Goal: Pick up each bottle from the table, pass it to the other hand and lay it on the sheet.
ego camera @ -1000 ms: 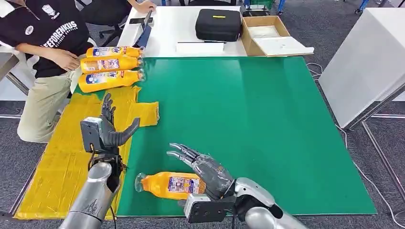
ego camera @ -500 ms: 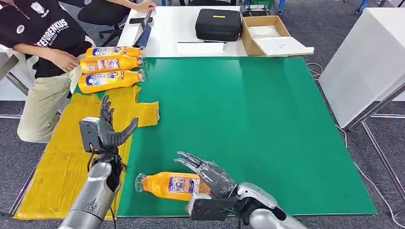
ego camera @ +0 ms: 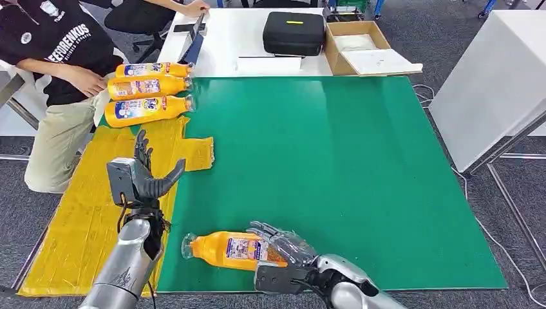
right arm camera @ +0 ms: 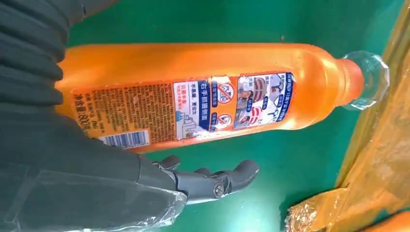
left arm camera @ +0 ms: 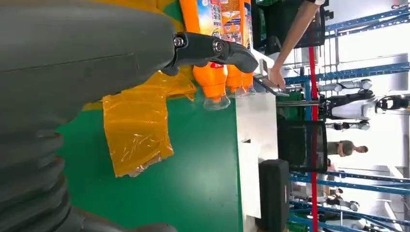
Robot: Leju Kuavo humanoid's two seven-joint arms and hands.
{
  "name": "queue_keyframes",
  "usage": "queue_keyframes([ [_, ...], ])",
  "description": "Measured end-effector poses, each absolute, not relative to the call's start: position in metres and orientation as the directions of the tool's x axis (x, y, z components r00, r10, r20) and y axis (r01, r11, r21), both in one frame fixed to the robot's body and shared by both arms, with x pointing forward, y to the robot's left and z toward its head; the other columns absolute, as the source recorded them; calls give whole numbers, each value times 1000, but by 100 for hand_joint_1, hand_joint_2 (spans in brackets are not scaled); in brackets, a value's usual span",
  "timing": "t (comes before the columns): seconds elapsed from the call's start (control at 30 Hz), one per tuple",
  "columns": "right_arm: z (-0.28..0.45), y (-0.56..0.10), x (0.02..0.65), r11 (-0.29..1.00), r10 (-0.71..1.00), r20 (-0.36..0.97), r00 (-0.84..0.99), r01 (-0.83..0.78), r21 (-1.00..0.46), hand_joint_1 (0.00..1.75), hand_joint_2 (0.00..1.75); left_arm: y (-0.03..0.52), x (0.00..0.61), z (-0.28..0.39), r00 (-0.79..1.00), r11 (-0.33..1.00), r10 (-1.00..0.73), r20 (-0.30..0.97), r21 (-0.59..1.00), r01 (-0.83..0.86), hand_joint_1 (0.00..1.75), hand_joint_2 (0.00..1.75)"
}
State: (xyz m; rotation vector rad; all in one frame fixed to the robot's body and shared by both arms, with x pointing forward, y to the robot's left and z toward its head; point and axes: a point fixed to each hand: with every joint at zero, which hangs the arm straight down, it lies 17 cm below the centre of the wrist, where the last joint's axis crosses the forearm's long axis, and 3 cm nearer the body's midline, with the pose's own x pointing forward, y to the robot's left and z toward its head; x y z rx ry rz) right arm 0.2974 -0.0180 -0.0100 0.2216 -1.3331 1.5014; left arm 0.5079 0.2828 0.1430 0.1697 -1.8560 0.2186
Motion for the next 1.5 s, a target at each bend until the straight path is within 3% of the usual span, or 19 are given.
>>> queue_keyframes([
  [0.47, -22, -17, 339, 139, 648, 550, -527, -629, -765, 0, 175, 291, 502, 132, -273, 965, 4, 962, -75, -250, 0, 175],
  [1.13, -40, -18, 350, -8, 660, 428, -617, -575, -818, 0, 175, 308, 497, 124, -266, 957, 4, 964, -81, -279, 0, 175],
  [1.5, -62, -56, 353, -192, 706, 188, -683, -440, -877, 0, 175, 333, 475, 108, -245, 941, 4, 969, -87, -328, 0, 175],
])
